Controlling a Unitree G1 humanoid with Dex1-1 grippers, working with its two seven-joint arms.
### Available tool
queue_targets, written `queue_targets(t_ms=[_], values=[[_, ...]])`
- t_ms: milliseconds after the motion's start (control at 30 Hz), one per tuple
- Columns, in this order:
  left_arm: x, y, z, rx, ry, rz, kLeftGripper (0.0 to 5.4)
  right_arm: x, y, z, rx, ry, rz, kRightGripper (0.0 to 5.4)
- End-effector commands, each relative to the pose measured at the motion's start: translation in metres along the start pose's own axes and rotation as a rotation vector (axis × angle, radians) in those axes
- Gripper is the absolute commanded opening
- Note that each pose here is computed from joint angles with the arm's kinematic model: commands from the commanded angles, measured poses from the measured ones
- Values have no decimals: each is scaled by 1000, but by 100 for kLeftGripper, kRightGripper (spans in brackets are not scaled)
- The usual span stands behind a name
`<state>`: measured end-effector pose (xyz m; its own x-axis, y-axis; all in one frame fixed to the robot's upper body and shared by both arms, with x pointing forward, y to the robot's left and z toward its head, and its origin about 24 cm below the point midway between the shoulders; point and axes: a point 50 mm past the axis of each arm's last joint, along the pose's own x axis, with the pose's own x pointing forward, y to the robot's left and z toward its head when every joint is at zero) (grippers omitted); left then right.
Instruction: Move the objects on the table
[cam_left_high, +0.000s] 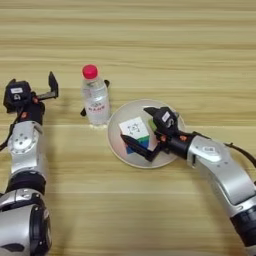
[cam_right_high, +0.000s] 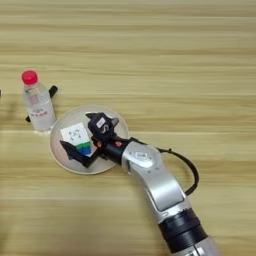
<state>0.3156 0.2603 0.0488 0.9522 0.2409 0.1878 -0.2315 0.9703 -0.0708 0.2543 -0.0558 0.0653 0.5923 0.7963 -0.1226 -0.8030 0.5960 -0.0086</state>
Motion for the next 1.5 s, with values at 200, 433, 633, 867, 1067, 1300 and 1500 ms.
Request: queue_targets(t_ms=[200,433,633,867,1067,1300,1500], values=[[3,-4,2,-4,-13,-3,538,4,6,-7,34,50,-5,540],[3,-4,2,-7,-15,-3,538,5,8,-9,33,63,9,540],[3,-4,2,-9,-16,-3,538,5,8,-11,35,75,12,540],[3,-5,2,-14,-16,-3,540,6,7,-17,33,113,13,515],[3,-5,1,-19,-15,-5,540,6,7,-17,22,114,21,421],[4,-6,1,-23,-13,-9,540,6,3,-14,8,109,10,362],[4,-6,0,-27,-12,-12,540,5,-2,-12,-1,102,-2,338]])
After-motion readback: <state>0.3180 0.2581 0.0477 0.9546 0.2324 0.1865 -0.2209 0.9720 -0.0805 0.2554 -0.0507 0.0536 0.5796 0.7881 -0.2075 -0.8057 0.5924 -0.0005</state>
